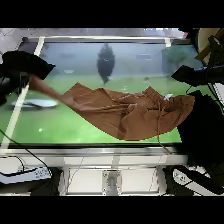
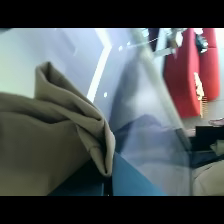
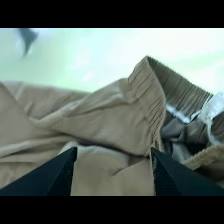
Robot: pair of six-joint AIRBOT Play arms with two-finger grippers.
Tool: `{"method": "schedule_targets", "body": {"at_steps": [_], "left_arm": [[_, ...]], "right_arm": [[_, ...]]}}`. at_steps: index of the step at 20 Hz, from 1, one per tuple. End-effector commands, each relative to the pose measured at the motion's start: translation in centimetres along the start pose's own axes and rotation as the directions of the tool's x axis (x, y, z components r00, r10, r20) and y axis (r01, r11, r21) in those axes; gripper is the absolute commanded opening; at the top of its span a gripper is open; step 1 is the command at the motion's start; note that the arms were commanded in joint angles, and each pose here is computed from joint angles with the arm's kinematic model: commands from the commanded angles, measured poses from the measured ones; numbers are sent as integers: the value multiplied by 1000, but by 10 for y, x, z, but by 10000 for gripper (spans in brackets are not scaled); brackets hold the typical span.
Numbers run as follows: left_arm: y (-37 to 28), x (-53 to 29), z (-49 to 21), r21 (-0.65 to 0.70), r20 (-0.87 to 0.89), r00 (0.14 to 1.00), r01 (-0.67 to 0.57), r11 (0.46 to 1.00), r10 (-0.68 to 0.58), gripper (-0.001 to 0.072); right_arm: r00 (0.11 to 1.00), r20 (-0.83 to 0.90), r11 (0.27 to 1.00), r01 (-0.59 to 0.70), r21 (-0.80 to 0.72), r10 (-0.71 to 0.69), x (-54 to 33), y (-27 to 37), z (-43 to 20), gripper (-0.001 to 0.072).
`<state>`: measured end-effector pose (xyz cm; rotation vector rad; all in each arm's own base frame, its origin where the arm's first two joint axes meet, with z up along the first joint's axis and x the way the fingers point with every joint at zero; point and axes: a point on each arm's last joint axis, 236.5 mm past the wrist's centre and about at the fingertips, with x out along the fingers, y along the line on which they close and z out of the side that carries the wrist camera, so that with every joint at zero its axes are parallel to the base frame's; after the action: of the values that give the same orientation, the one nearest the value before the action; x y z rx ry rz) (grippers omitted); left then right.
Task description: Fold the clothes and pants, and hang the long-sleeved shirts on hangers.
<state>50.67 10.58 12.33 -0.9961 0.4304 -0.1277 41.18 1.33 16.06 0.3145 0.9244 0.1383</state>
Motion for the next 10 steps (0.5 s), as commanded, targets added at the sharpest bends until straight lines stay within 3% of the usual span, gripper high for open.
{"method": "schedule_targets", "body": {"at_steps": [1,4,5,6,7,10], "left_arm": [[-92,53,35,80,82,989,120,989,-127,14],[-71,101,29,26,31,993,112,993,-113,16],[-56,116,17,6,-8,995,104,995,-104,63],[-42,126,6,-14,-38,995,91,996,-92,349],[-28,135,-6,-34,-70,994,80,996,-82,686],[-13,135,-32,-63,-190,976,97,993,-107,709]], "right_arm": [[999,31,999,40,-24,-39,0,-9,8,503],[998,17,998,60,-27,-59,6,-16,6,503],[998,5,998,59,-23,-59,10,-17,4,503],[998,-6,998,60,-20,-60,15,-19,3,503],[998,-16,998,59,-16,-59,19,-21,2,503],[997,-54,998,61,-12,-62,29,-25,-5,503]]}}
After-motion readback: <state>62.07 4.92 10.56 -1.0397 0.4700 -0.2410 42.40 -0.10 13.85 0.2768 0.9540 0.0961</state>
